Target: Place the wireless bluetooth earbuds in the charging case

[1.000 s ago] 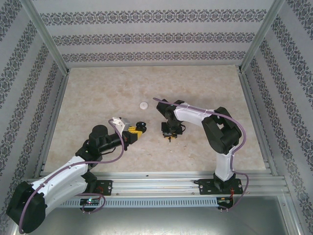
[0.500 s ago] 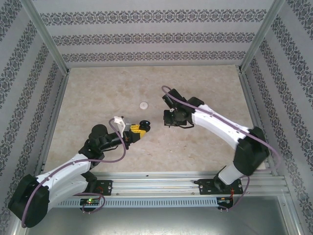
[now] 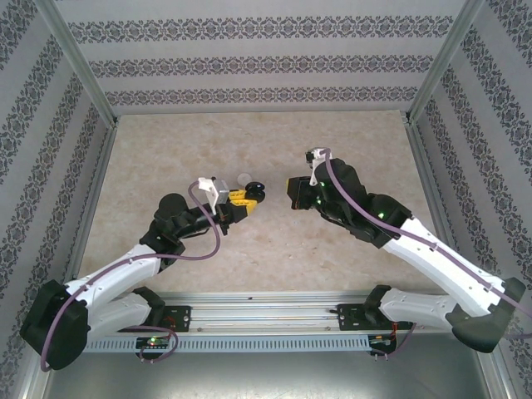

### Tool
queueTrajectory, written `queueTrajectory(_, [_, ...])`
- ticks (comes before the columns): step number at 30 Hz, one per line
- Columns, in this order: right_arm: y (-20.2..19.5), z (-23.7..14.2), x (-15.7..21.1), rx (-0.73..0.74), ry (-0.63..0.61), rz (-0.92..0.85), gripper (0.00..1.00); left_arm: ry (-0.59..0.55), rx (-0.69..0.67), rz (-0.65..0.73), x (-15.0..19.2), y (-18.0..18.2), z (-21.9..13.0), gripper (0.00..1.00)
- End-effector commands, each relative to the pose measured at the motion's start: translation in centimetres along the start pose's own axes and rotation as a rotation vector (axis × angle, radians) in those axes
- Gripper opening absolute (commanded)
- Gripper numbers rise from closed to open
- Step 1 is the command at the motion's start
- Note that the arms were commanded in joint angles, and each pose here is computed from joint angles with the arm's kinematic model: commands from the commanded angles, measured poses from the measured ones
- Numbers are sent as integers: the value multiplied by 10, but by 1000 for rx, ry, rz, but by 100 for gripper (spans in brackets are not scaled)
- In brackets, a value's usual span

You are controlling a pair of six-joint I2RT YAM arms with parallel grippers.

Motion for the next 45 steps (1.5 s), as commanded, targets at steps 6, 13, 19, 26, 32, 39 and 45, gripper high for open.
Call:
queueTrajectory(6, [30, 7, -9, -214, -62, -76, 7, -20, 43, -11, -9, -9, 12, 0])
queueTrajectory(13, [49, 20, -10, -270, -22, -128, 7, -18, 23, -32, -7, -11, 15, 0])
queueTrajectory(19, [49, 29, -3, -271, 3, -133, 6, -14, -39, -62, -5, -7, 14, 0])
queueTrajectory(26, [46, 35, 2, -245, 25, -148, 6, -22, -32, -76, -5, -7, 15, 0])
queueTrajectory(32, [44, 43, 7, -233, 48, -159, 5, -23, -25, -90, -4, -7, 16, 0])
queueTrajectory(39, [41, 52, 14, -215, 69, -170, 5, -34, -22, -96, -5, -7, 15, 0])
queueTrajectory(45, [37, 57, 21, -204, 95, -177, 5, -33, -20, -95, -4, -7, 16, 0])
Point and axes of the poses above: each hand's point on the last joint's axis, 136 mm out from that joint toward the fingers, its own z axis out along the fingers, its own y axis along the line the jaws close on, x = y × z, the point moved 10 cm from there along -z, back along the fingers
